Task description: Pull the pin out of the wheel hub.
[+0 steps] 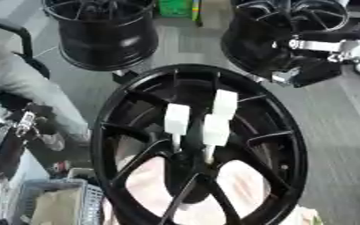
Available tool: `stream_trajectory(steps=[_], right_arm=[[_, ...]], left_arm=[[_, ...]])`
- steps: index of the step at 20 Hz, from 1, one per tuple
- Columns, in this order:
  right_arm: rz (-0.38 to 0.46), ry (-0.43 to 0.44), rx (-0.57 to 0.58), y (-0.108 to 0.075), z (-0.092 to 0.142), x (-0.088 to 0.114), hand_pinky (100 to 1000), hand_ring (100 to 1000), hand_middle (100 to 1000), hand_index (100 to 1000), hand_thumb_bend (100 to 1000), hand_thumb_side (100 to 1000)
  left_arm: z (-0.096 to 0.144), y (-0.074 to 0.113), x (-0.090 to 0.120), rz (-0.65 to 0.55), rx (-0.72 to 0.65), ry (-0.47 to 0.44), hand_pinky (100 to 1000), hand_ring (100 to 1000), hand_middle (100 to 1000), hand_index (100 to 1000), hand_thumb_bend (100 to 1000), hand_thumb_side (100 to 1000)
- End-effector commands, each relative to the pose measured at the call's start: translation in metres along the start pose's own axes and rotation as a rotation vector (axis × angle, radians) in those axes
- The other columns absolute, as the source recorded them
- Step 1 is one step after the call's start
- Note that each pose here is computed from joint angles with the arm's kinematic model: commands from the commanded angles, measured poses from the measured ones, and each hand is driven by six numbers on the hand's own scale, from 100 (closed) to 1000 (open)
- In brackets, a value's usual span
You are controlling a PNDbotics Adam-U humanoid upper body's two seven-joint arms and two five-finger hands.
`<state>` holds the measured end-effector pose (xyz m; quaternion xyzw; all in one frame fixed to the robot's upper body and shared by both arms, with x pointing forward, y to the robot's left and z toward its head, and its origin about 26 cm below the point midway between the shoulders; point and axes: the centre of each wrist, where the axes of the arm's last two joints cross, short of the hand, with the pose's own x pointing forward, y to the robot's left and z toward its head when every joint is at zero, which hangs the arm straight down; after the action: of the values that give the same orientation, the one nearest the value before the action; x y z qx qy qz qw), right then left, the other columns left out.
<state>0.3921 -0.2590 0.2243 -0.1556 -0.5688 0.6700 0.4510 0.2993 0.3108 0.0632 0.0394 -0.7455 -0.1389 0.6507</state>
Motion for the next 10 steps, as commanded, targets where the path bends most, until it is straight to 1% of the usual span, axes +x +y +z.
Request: stream_trajectory(steps=[1, 10], right_arm=[[0.047, -0.006, -0.006, -0.012, 0.002, 0.004, 773, 896, 912, 977, 102, 590], [0.069, -0.048, 0.008, -0.013, -0.007, 0.015, 775, 899, 923, 992, 112, 615]], left_arm=[[-0.002, 0.004, 0.007, -0.02, -0.007, -0.023, 654, 606, 630, 730, 100, 795], [-0.003, 0.003, 0.007, -0.019, -0.011, -0.022, 655, 608, 632, 730, 100, 796]])
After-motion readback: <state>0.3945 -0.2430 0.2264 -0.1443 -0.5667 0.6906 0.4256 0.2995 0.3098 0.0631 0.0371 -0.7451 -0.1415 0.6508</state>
